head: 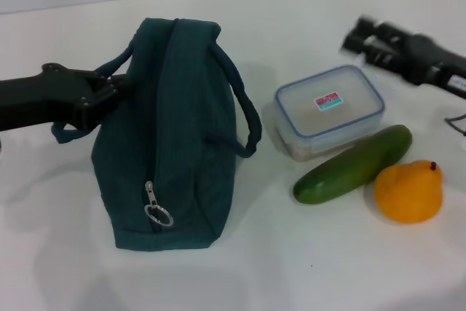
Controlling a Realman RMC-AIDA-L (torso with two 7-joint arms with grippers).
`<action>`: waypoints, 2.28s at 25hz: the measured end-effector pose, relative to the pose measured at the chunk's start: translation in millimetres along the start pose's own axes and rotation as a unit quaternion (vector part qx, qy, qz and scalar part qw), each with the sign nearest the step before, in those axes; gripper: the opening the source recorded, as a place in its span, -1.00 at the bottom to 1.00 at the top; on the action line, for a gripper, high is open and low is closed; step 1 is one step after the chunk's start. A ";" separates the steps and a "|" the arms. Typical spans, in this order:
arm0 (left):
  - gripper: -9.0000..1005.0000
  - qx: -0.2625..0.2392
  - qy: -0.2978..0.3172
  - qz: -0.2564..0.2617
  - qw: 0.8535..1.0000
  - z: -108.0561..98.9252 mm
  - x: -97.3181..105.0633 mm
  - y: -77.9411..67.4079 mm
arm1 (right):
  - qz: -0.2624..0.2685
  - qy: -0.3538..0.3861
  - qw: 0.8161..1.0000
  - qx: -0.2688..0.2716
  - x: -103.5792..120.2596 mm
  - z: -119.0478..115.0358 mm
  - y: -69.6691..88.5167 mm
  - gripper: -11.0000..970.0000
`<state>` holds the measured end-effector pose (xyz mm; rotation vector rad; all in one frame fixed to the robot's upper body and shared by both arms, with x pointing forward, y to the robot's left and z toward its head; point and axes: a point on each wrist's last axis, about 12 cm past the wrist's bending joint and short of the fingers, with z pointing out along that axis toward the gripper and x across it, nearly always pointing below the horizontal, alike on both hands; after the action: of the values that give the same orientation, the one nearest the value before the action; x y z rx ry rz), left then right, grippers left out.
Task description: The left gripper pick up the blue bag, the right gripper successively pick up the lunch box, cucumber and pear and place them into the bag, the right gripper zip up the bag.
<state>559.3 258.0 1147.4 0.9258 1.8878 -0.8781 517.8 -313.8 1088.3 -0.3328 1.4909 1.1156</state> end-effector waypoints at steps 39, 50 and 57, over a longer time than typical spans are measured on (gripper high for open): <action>-0.89 -0.002 0.007 0.035 0.999 9.8 -1.0 4.3 | 0.359 -0.166 0.887 0.238 79.9 -21.0 -12.6 0.68; -0.89 0.004 0.007 0.039 0.999 12.2 -1.4 4.1 | 0.406 -0.143 0.876 0.218 84.4 -7.3 -9.6 0.67; -0.89 0.003 0.004 0.039 0.999 10.9 1.7 3.3 | 0.417 -0.136 0.873 0.212 83.8 -2.3 -10.0 0.66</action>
<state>565.5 251.0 1140.7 1.0018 1.8424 -0.8354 500.7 -289.0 1009.4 0.8266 1.5957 1.3617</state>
